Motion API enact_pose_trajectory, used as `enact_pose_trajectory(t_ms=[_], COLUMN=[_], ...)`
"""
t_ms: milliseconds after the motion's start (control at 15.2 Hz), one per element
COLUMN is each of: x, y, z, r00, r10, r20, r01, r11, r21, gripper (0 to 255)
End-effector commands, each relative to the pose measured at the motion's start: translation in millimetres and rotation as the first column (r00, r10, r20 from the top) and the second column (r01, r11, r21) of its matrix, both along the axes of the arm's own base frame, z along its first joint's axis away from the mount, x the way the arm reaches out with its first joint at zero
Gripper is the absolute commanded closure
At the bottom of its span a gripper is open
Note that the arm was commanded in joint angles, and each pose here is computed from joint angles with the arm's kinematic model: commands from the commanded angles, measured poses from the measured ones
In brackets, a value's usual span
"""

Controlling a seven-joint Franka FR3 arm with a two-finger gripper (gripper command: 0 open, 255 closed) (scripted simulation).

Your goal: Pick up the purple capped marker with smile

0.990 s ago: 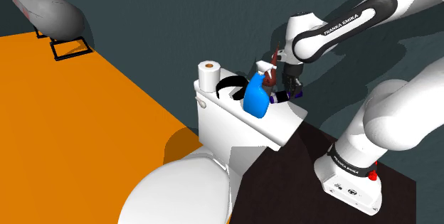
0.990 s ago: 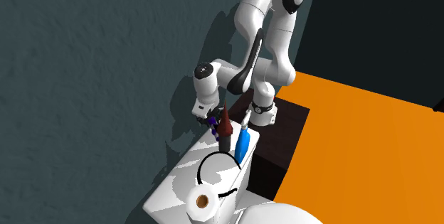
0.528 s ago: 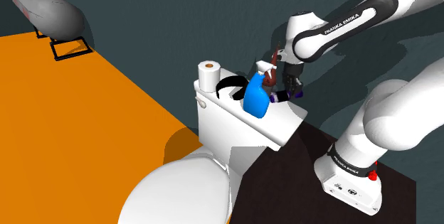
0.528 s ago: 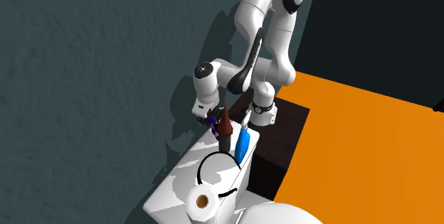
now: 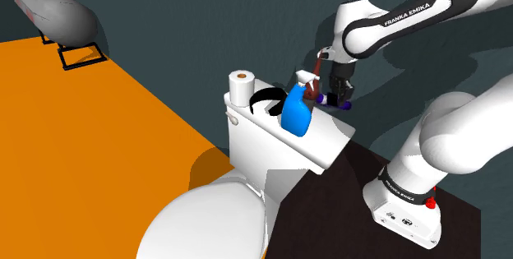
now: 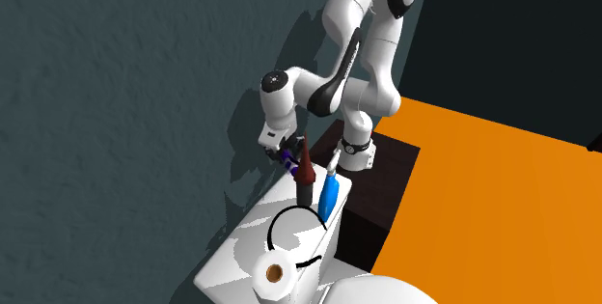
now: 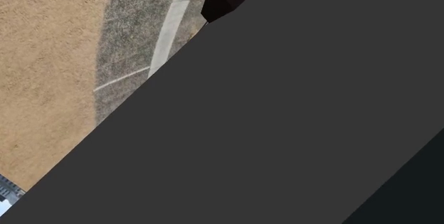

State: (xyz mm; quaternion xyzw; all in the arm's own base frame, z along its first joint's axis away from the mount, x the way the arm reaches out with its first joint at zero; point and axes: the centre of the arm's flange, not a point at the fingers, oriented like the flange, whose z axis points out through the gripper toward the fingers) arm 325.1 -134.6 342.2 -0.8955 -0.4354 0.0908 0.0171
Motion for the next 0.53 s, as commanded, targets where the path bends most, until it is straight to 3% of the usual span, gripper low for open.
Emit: enact_pose_trajectory(t_ms=[0, 462], x=[-0.4, -0.4], y=[-0.5, -0.5], z=[10.5, 37.7], r00=[1.0, 1.0], r10=[0.0, 0.0], r20=[0.0, 0.0], r01=[0.0, 0.0], r11=[1.0, 1.0], r21=[0.0, 0.0], gripper=[255, 255])
